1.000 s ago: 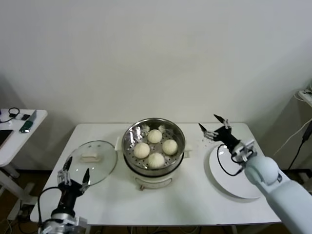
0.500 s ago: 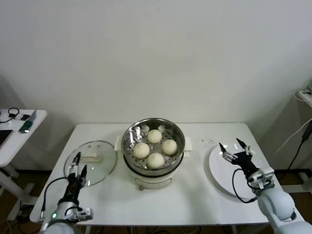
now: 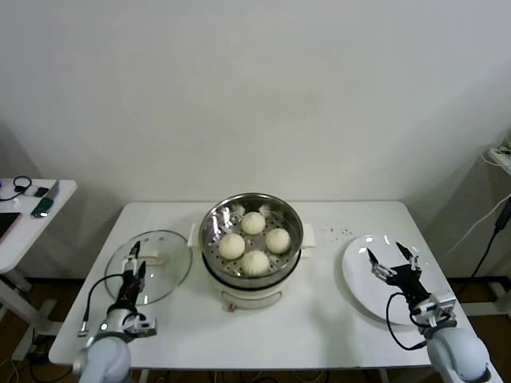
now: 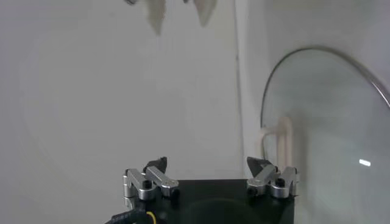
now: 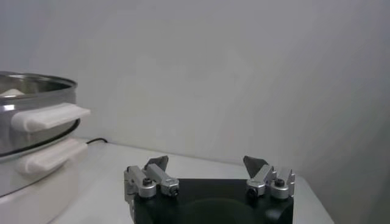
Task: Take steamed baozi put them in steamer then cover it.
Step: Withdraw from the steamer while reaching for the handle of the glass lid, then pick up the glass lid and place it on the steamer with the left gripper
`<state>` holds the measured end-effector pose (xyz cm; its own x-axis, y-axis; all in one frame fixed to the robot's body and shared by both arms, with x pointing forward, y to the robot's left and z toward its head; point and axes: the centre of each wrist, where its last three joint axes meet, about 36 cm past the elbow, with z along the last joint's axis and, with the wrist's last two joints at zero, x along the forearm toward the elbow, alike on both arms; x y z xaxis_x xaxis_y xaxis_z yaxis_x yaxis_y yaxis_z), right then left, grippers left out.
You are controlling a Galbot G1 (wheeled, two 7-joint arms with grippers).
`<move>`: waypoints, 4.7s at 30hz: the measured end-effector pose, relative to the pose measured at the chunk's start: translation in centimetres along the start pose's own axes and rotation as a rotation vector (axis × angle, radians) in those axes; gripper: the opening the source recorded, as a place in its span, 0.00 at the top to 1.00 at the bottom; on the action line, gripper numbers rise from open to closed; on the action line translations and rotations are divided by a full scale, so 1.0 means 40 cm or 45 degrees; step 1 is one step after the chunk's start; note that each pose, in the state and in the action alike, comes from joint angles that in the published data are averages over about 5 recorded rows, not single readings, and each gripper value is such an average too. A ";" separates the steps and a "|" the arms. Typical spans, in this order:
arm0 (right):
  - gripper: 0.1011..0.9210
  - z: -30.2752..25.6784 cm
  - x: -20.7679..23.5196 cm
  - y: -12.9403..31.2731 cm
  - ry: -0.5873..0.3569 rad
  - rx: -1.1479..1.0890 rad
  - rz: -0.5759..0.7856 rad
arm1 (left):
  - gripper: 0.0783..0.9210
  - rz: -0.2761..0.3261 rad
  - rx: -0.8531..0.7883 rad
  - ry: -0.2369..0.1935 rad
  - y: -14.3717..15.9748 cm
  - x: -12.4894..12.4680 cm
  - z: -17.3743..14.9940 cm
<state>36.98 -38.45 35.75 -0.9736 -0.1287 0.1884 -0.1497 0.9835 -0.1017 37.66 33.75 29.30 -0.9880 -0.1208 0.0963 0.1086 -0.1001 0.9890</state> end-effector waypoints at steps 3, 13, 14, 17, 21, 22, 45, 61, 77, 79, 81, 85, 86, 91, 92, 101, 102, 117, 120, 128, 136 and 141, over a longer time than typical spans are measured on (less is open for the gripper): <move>0.12 0.005 0.005 0.002 0.003 0.002 0.006 | 0.12 0.007 -0.014 0.003 -0.019 -0.027 0.008; 0.12 0.020 0.019 0.006 0.011 0.006 0.020 | 0.12 0.030 -0.053 0.001 -0.065 -0.101 0.022; 0.12 0.022 0.020 0.005 0.012 0.008 0.021 | 0.12 0.030 -0.055 0.001 -0.067 -0.108 0.024; 0.12 0.027 0.022 0.005 0.016 0.012 0.022 | 0.12 0.028 -0.060 0.002 -0.073 -0.126 0.028; 0.12 0.035 0.024 0.006 0.020 0.018 0.022 | 0.12 0.027 -0.064 0.001 -0.076 -0.144 0.031; 0.12 0.037 0.024 0.007 0.021 0.020 0.021 | 0.12 0.029 -0.064 0.001 -0.077 -0.147 0.031; 0.12 0.076 0.026 0.030 0.023 0.042 0.006 | 0.74 0.050 -0.019 -0.009 -0.110 -0.166 0.021; 0.12 0.083 0.022 0.028 0.015 0.058 0.007 | 0.92 -0.045 -0.050 0.028 -0.071 -0.122 0.044; 0.12 0.085 0.013 0.014 0.009 0.081 0.005 | 0.92 -0.178 -0.016 0.114 0.065 0.021 0.034; 0.12 0.085 0.013 0.012 0.011 0.085 0.004 | 0.92 -0.188 -0.006 0.127 0.090 0.040 0.032; 0.12 0.086 0.014 0.010 0.015 0.089 0.002 | 0.92 -0.197 0.004 0.139 0.116 0.059 0.029; 0.12 0.084 0.014 0.005 0.020 0.099 0.001 | 0.92 -0.223 0.030 0.151 0.178 0.090 0.017; 0.12 0.084 0.013 0.003 0.021 0.101 0.002 | 0.92 -0.231 0.037 0.151 0.194 0.097 0.013; 0.12 0.084 0.007 0.003 0.021 0.106 0.009 | 0.92 -0.275 0.069 0.145 0.279 0.124 -0.015; 0.12 0.084 0.005 0.003 0.021 0.107 0.009 | 0.92 -0.282 0.075 0.143 0.294 0.128 -0.021; 0.12 0.082 -0.016 0.006 0.025 0.135 0.007 | 0.92 -0.294 0.121 0.123 0.380 0.138 -0.096; 0.12 0.082 -0.020 0.007 0.025 0.137 0.007 | 0.92 -0.292 0.126 0.120 0.386 0.136 -0.107; 0.12 0.084 -0.063 0.025 0.015 0.160 0.021 | 0.92 -0.233 0.188 0.039 0.432 0.059 -0.328; 0.12 0.083 -0.069 0.025 0.013 0.169 0.023 | 0.92 -0.221 0.195 0.013 0.435 0.044 -0.373; 0.12 0.084 -0.082 0.016 0.016 0.187 0.040 | 0.92 -0.199 0.209 -0.068 0.441 0.020 -0.493; 0.12 0.090 -0.081 0.011 0.023 0.196 0.050 | 0.92 -0.168 0.239 -0.123 0.441 0.021 -0.595; 0.12 0.094 -0.082 0.009 0.021 0.194 0.057 | 0.92 -0.151 0.260 -0.146 0.441 0.030 -0.641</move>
<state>39.49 -38.14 31.42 -0.9771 -0.0815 0.1964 -0.1316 0.9573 -0.2573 41.23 6.50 43.99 -0.9998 -0.0059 -0.0210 -0.0215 0.0958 0.9952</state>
